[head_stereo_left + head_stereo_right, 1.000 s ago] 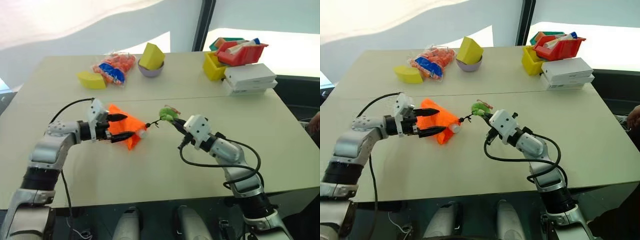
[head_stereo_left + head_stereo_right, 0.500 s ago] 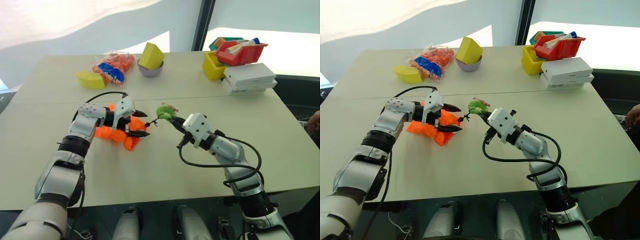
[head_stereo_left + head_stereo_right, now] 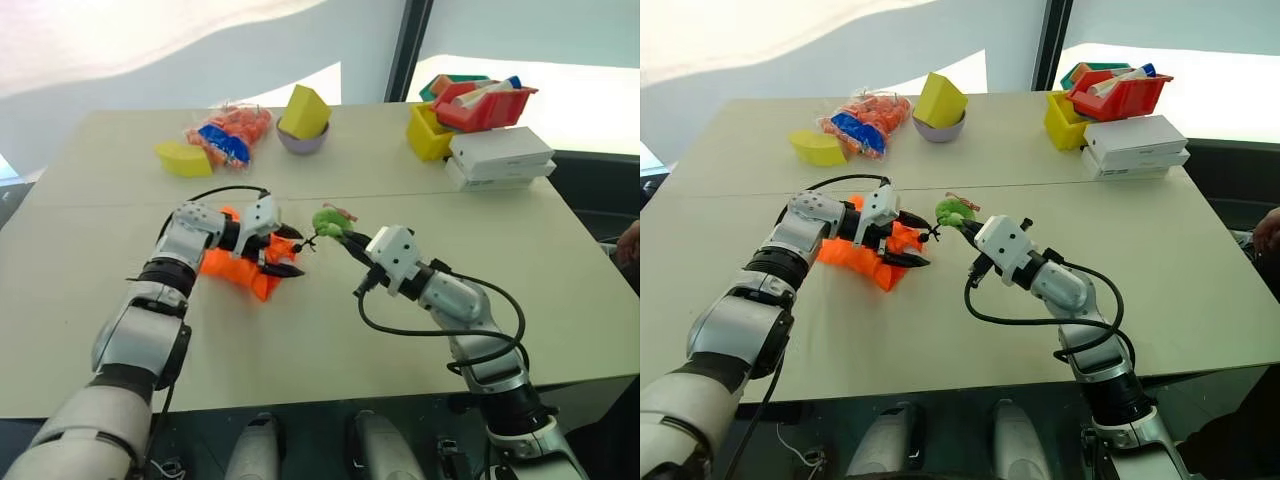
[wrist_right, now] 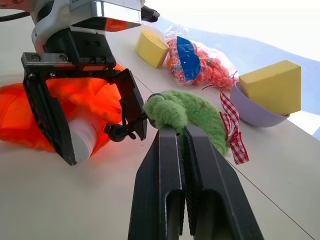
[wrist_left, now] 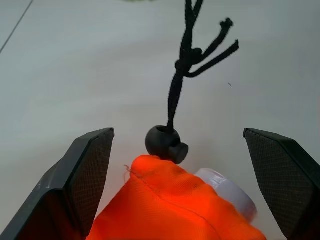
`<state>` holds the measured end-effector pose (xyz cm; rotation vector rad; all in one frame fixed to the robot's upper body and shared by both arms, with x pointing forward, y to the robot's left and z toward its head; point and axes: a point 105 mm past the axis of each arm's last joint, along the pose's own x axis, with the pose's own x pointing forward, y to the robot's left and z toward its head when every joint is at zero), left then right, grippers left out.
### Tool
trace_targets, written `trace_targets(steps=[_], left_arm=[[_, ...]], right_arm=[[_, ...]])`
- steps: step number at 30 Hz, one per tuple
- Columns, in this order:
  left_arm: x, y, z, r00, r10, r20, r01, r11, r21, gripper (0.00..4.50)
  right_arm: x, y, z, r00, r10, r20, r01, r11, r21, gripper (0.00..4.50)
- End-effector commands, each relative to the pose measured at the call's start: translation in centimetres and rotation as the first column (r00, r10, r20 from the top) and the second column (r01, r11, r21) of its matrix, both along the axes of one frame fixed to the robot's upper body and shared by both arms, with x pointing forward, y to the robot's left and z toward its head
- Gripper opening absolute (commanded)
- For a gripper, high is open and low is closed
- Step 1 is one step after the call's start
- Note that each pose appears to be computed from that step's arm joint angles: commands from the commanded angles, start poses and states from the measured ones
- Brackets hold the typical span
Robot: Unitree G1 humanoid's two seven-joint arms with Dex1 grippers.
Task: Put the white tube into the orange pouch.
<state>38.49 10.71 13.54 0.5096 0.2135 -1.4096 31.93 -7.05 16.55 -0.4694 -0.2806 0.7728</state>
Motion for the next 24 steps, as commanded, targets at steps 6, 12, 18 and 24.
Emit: trace_targets(steps=[6, 12, 18, 24], left_arm=[[0.4, 0.4, 1.4, 1.000, 0.013, 0.007, -0.013, 0.999, -0.034, 4.42], [0.3, 0.3, 1.2, 1.000, 0.005, 0.006, -0.005, 1.000, -0.026, 3.90], [0.1, 0.4, 1.0, 1.000, -0.001, -0.003, 0.001, 1.000, -0.024, 1.33], [0.1, 0.5, 0.6, 1.000, 0.003, 0.001, -0.003, 1.000, -0.008, 0.20]], right_arm=[[-0.5, 0.3, 1.8, 0.997, 0.015, 0.074, -0.016, 1.000, 0.015, 0.00], [-0.4, 0.3, 1.8, 0.997, 0.016, 0.078, -0.017, 1.000, 0.014, 0.00], [-0.4, 0.4, 2.0, 0.997, 0.014, 0.081, -0.016, 1.000, 0.017, 0.00], [-0.4, 0.3, 2.0, 0.996, 0.009, 0.083, -0.011, 1.000, 0.018, 0.00]])
